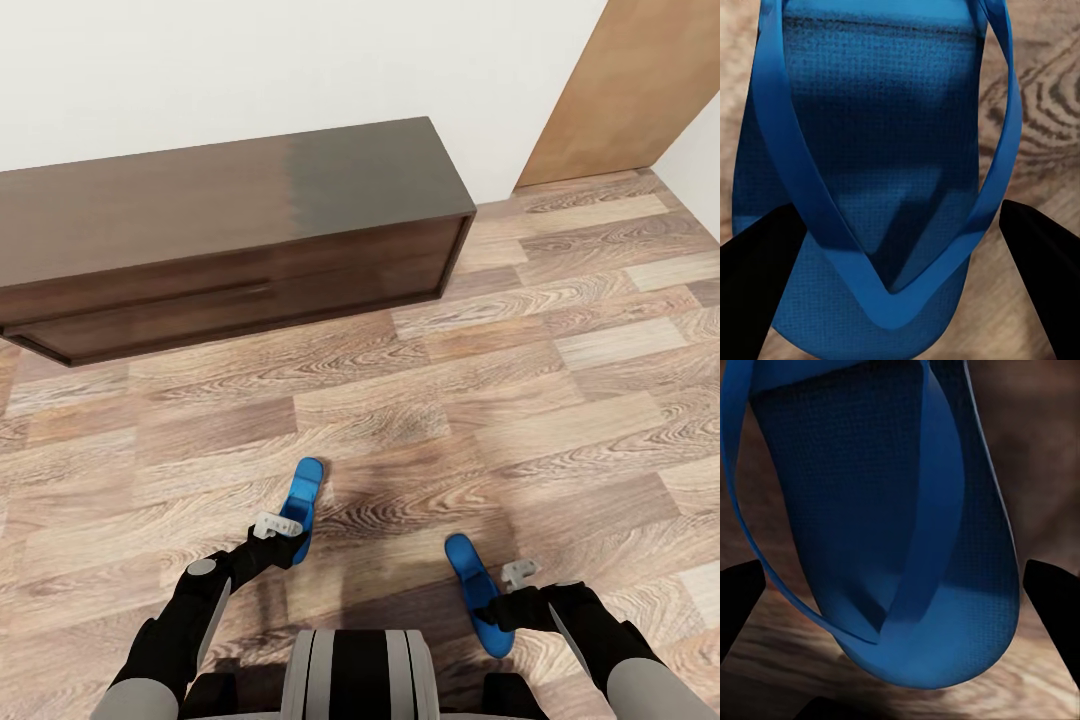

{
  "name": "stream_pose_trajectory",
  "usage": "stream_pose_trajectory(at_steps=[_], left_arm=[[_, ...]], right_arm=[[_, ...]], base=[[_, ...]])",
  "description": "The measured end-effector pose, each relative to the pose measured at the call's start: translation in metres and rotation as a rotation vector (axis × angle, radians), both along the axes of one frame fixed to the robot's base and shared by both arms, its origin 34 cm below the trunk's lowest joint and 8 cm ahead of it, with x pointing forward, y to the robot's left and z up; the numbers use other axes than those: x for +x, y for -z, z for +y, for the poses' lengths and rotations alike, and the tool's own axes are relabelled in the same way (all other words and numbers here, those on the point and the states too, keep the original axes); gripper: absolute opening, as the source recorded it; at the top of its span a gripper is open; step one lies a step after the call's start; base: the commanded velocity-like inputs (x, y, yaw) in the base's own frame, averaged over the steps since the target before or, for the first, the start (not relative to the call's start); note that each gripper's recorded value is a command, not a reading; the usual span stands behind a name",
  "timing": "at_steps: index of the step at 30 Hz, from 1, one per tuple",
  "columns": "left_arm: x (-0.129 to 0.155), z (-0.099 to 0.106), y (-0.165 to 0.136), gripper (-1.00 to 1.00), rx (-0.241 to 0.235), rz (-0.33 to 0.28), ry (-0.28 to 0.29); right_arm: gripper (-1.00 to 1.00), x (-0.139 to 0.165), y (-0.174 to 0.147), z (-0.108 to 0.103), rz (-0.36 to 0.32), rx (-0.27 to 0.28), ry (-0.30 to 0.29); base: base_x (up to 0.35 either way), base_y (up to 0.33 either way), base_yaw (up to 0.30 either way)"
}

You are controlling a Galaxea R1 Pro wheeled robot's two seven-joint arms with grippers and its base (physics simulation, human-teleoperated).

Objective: In the bedroom, move the book from the bed onto either nightstand, and place the two sandals side by side next to the bed.

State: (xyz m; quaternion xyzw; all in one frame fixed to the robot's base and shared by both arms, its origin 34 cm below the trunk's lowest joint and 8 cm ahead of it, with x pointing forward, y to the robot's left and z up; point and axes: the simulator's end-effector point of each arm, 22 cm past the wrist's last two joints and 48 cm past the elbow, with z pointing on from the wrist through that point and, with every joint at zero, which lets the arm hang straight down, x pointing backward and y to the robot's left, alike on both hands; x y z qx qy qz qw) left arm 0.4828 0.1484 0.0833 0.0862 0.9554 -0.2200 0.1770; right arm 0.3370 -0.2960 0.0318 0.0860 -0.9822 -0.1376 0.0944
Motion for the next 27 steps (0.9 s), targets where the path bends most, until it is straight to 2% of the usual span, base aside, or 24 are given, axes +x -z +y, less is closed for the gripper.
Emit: stream_pose_trajectory(at_steps=[18,27], left_arm=[[0.001,-0.004,-0.002,-1.00,-0.006,-0.003,-0.002],[0.016,-0.004,-0.018,-1.00,-0.006,-0.040,0.000]], right_arm=[[-1.00,0.001,-0.001,0.000,0.000,0.002,0.000],[-1.00,0.022,-0.012,0.000,-0.048,0.002,0.002]], base=[[0.000,0.000,0.000],[0.000,0.000,0.000]])
